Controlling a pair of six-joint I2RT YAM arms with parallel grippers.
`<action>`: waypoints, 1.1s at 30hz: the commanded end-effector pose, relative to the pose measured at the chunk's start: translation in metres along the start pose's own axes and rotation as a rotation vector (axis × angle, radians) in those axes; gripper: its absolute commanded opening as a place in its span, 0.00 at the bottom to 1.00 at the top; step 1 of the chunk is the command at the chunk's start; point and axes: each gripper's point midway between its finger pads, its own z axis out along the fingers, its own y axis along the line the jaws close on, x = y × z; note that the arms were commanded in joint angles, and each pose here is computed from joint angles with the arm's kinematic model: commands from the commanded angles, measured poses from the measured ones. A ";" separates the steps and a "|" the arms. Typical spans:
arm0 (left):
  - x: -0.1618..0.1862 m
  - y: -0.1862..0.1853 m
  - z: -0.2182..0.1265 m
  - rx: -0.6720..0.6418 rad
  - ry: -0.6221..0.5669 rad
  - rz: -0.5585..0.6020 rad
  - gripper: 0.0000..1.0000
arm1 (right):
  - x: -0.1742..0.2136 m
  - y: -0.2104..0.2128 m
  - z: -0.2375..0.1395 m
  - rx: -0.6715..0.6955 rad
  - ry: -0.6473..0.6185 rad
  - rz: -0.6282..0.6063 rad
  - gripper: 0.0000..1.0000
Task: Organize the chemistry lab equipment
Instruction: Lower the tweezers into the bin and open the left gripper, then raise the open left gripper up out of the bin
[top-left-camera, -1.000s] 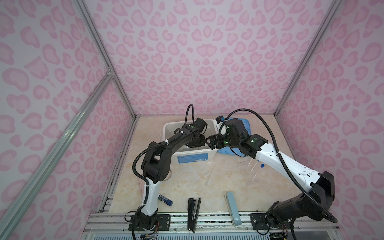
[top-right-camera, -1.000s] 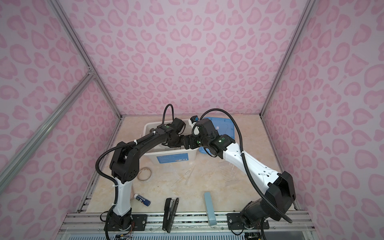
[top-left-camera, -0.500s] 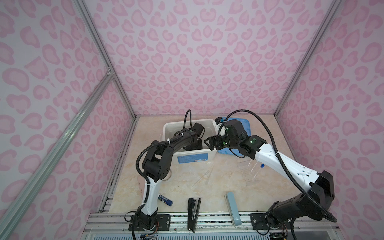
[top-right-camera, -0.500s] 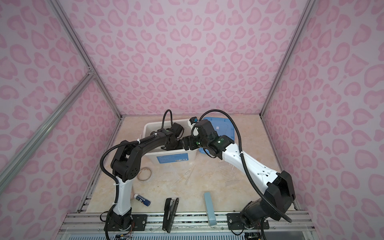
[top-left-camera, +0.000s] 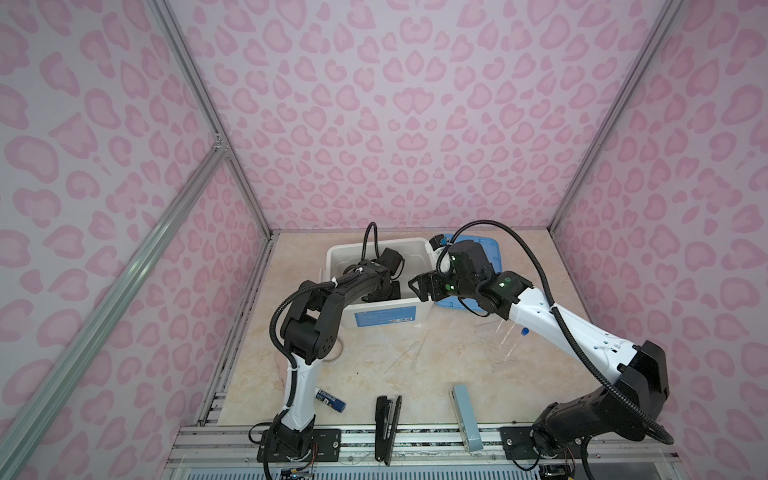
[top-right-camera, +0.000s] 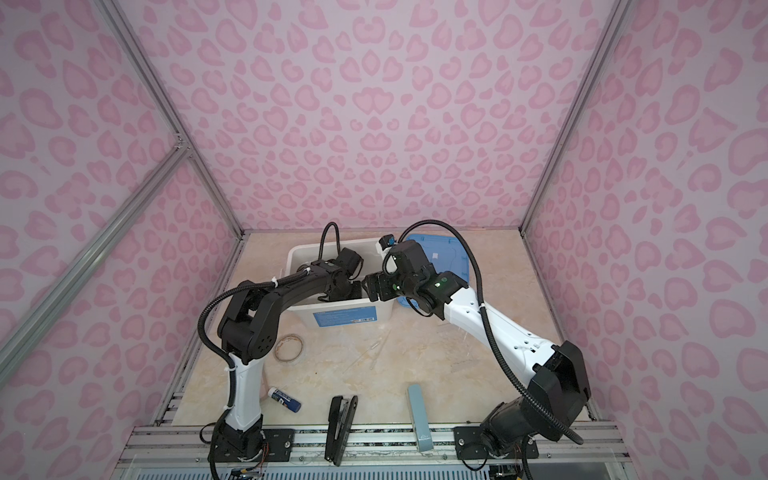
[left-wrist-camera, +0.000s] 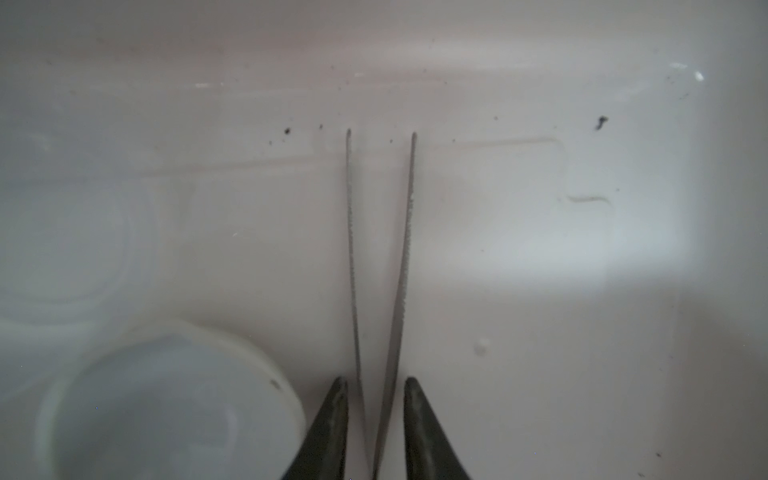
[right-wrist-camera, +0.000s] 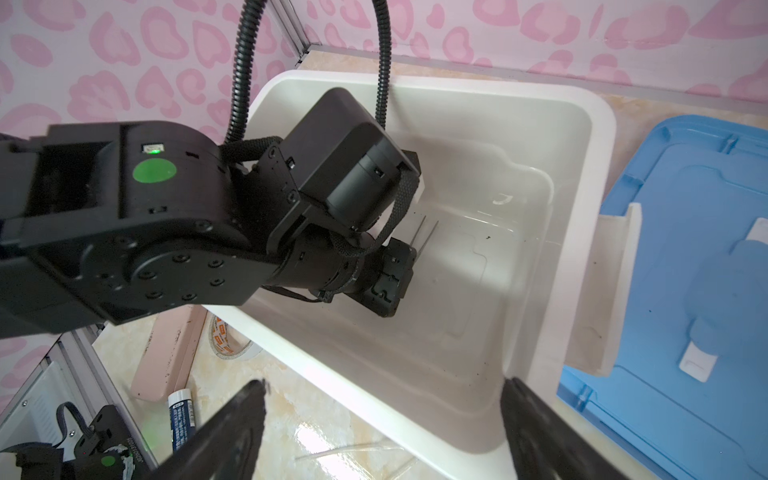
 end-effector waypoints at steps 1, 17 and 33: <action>-0.003 0.002 -0.009 -0.008 -0.017 0.007 0.29 | -0.001 -0.002 0.001 0.010 -0.009 -0.003 0.89; -0.023 -0.003 -0.063 0.027 -0.126 0.018 0.61 | -0.005 0.002 -0.005 0.017 -0.020 -0.005 0.89; -0.040 -0.015 -0.180 0.163 -0.325 0.025 0.98 | -0.017 0.007 -0.040 0.038 -0.101 -0.001 0.95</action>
